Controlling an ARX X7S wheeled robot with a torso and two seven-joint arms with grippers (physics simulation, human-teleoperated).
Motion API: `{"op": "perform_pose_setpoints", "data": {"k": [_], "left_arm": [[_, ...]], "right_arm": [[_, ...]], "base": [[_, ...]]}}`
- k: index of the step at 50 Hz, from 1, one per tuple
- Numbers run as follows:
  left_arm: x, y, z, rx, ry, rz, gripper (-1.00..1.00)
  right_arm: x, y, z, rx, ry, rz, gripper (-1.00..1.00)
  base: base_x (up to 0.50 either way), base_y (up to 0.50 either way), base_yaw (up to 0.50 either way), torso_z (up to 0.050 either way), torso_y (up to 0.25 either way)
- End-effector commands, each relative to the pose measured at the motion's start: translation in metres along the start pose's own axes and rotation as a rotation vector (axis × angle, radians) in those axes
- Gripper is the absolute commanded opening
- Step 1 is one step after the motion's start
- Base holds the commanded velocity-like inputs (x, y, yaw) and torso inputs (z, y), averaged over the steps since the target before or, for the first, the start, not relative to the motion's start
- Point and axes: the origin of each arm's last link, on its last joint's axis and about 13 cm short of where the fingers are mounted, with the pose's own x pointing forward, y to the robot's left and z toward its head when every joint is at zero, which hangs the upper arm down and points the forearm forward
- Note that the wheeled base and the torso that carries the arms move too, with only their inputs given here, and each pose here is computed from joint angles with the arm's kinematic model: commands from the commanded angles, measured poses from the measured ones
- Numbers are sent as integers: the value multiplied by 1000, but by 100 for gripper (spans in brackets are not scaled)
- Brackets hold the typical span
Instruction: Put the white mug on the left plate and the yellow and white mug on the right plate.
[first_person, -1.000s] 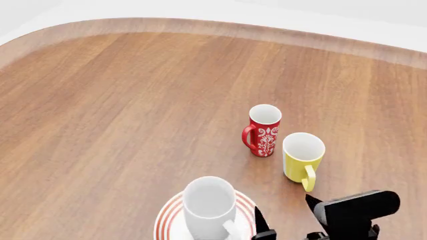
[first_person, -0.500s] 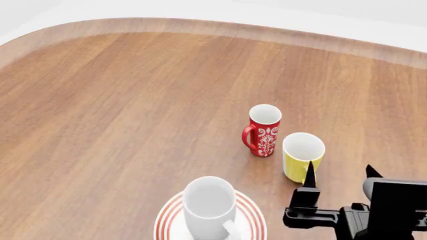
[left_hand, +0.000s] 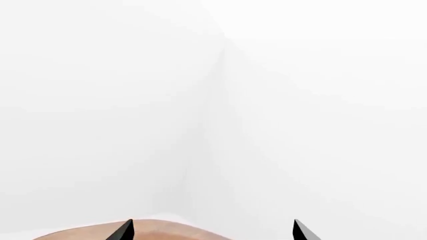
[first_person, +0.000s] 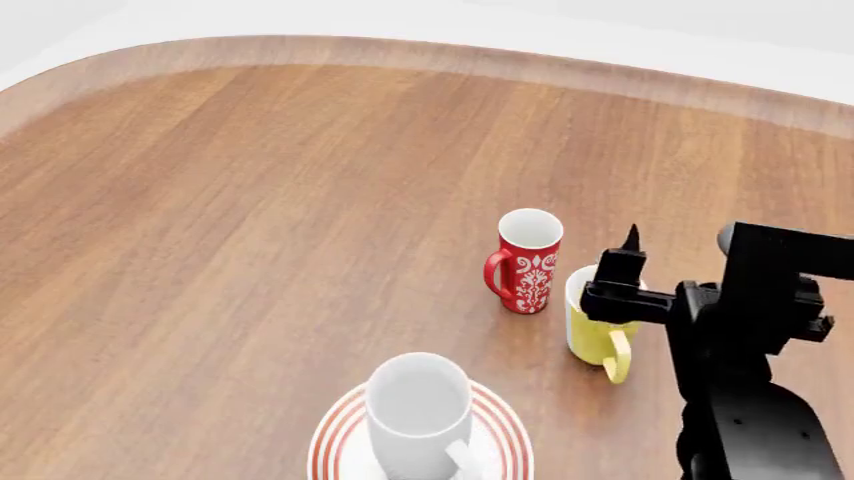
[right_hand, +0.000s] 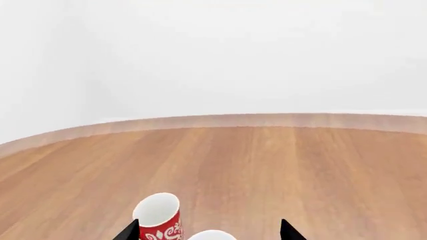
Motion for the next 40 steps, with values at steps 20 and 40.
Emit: {"op": "perform_pose_setpoints", "data": {"k": [20,40], "left_arm": [[-4,-1,0,-5,-3,0,100],[-6,0,0,-8,-4,1,100]], "right_arm": [[39,29,18,-131,266,25,100],[33,24,8,-132,381,-32,100]], "base": [[0,0,0,0,0],[0,0,0,0,0]]}}
